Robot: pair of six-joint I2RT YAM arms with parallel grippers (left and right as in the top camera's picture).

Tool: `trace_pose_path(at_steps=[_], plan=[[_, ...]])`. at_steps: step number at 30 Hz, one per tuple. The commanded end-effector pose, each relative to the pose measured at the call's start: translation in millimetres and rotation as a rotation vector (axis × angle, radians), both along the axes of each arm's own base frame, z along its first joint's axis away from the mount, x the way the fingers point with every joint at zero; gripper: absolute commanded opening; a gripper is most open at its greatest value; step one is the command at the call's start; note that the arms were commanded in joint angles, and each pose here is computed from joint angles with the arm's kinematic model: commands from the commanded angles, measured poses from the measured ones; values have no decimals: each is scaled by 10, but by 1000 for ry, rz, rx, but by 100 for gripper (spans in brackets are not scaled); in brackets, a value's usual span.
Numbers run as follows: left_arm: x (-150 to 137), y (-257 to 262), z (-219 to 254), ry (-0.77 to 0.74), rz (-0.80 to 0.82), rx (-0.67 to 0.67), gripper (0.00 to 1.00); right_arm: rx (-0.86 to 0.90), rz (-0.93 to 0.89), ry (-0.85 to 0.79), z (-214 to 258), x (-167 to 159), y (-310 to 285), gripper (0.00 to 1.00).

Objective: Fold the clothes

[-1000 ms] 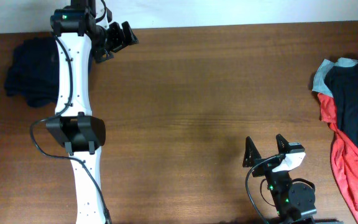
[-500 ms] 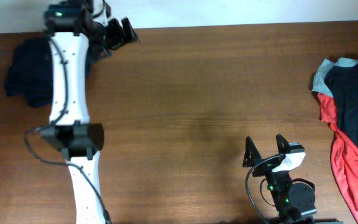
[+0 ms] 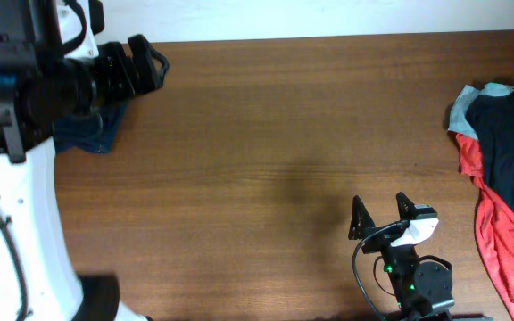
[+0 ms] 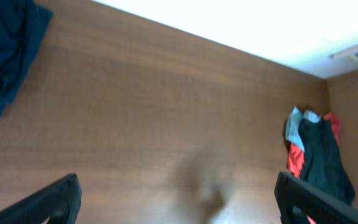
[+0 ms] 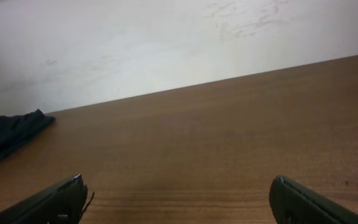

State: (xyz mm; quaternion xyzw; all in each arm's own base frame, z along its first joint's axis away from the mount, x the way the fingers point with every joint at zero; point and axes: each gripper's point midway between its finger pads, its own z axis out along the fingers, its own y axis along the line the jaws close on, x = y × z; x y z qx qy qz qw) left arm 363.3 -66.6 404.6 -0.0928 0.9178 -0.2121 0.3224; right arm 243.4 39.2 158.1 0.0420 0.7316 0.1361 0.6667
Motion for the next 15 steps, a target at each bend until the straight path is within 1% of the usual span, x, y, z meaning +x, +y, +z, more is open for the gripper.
trace_pose_path(at_steps=[1, 7, 15], plan=[[-47, 49, -233, 4, 12, 30, 99, 6, -16, 8, -30, 2, -31, 99], [-3, 96, -673, -131, 34, 44, 99, 6, -15, 8, -29, 2, -31, 99], [90, 279, -1355, -295, 124, 105, 99, 6, -15, 8, -30, 2, -31, 99]])
